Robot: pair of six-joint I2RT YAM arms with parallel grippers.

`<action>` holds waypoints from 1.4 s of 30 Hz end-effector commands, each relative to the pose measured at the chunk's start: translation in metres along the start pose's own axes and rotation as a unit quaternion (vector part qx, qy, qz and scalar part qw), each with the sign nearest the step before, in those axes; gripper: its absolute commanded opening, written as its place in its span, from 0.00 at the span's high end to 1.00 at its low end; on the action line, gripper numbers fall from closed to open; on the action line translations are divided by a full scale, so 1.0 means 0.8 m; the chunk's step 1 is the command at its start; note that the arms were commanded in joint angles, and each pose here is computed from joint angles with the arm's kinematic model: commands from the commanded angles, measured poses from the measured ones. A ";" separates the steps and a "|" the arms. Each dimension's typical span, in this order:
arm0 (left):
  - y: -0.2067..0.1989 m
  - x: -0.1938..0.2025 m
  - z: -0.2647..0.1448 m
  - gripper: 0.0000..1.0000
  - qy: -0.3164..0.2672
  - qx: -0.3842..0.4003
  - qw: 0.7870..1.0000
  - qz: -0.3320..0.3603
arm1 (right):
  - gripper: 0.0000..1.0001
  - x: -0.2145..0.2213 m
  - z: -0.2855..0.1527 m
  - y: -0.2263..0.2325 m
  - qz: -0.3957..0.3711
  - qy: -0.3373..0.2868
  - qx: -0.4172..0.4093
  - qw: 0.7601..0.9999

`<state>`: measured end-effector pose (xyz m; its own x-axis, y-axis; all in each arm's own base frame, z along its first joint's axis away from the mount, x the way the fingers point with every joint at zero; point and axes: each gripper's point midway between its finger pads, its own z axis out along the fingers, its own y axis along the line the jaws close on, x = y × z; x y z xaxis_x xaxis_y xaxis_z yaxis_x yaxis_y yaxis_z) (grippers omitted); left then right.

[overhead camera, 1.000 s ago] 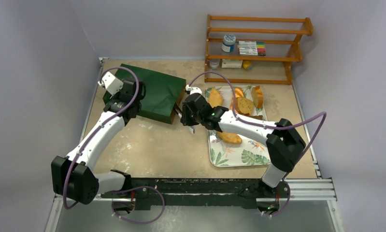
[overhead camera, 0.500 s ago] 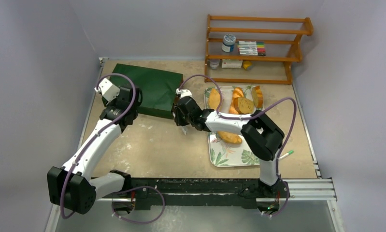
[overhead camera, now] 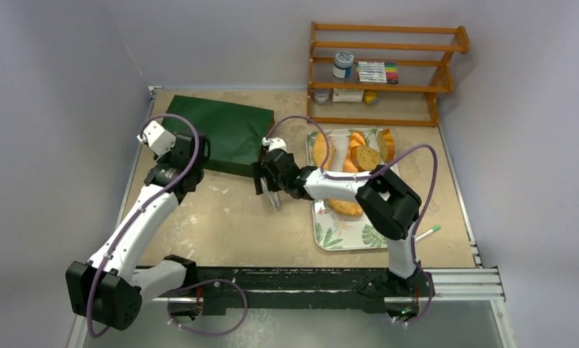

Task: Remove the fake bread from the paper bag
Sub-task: Place the clamp on the paper bag, then reset both arms

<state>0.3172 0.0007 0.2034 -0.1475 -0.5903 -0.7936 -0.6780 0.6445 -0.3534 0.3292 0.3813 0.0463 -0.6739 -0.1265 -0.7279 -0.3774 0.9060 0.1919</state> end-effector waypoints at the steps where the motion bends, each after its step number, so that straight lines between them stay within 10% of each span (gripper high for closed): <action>1: 0.002 -0.021 -0.010 0.59 -0.020 0.003 0.999 -0.025 | 0.00 -0.034 -0.035 0.009 -0.005 -0.033 0.005 0.999; 12: -0.035 -0.118 -0.062 0.60 -0.086 0.062 0.993 -0.059 | 0.00 -0.172 -0.195 -0.017 0.021 -0.171 0.084 0.981; 29: -0.103 -0.110 -0.094 0.63 -0.136 0.117 0.981 0.068 | 0.00 -0.193 -0.437 -0.375 0.207 -0.316 0.420 0.826; 42: -0.061 -0.073 -0.087 0.64 -0.142 0.114 0.978 0.105 | 0.00 -0.126 -0.433 -0.382 0.223 -0.257 0.401 0.850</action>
<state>0.3127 -0.0388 0.2869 -0.1070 -0.3053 -0.9462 -0.4616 0.8582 -0.2247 0.3001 -0.0231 0.2922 -0.1863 0.2863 -0.9398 0.5352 0.8318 0.1473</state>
